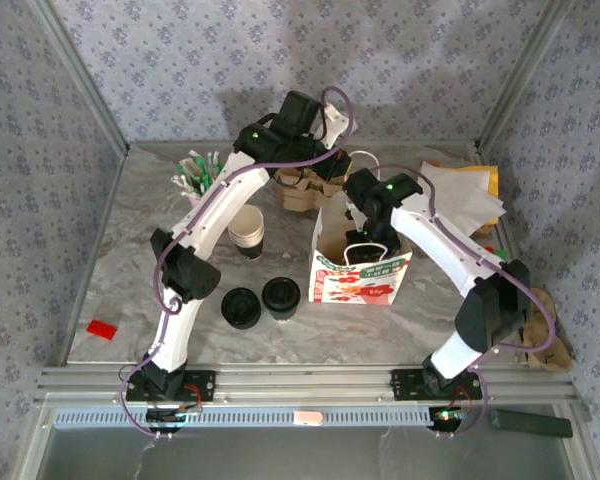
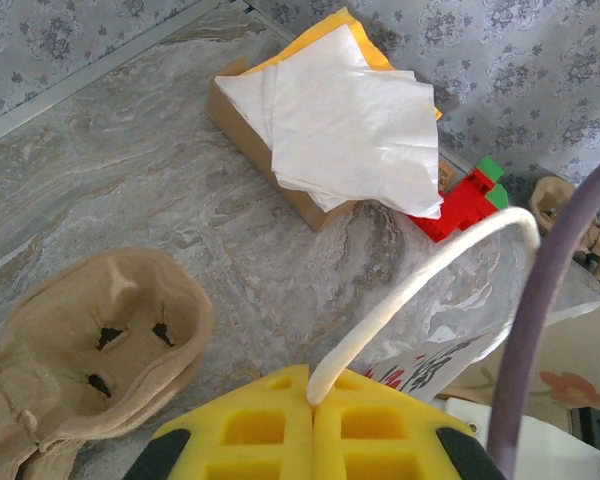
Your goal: Pack the takeout coffee
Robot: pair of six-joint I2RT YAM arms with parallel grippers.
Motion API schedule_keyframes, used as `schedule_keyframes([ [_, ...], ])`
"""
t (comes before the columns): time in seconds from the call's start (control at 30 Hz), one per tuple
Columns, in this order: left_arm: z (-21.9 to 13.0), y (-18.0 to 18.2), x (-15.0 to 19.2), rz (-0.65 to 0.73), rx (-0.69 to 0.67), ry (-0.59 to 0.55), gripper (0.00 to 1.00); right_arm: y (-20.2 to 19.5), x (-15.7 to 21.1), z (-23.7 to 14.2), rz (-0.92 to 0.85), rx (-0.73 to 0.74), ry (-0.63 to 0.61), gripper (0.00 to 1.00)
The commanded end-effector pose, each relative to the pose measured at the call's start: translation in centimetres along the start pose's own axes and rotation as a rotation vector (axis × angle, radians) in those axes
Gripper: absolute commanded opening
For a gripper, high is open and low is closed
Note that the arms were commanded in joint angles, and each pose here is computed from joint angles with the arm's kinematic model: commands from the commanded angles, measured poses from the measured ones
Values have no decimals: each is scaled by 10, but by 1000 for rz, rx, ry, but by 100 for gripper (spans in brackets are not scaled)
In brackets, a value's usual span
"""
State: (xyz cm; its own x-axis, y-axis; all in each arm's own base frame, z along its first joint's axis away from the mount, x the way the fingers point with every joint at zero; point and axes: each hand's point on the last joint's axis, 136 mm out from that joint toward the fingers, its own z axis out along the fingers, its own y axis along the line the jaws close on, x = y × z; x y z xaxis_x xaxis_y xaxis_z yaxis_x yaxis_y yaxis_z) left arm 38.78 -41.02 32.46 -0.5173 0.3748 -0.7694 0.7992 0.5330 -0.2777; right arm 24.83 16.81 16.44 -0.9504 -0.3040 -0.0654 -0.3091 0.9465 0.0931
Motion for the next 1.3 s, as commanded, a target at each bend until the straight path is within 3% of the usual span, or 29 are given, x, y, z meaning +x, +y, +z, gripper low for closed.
schedule_keyframes([
  [0.0, -37, -13, -25, 23, -3, -89, 0, -6, 14, 9, 30, 23, 87, 33],
  [0.77, -50, -16, -17, 23, -20, -93, 0, -31, 13, 53, 141, 115, 158, 35],
  [1.03, -52, -18, -19, 25, -21, -101, 0, -34, 11, 44, 148, 127, 116, 44],
  [1.27, -48, -24, -19, 39, -20, -98, 0, -30, 6, 27, 153, 104, 65, 68],
])
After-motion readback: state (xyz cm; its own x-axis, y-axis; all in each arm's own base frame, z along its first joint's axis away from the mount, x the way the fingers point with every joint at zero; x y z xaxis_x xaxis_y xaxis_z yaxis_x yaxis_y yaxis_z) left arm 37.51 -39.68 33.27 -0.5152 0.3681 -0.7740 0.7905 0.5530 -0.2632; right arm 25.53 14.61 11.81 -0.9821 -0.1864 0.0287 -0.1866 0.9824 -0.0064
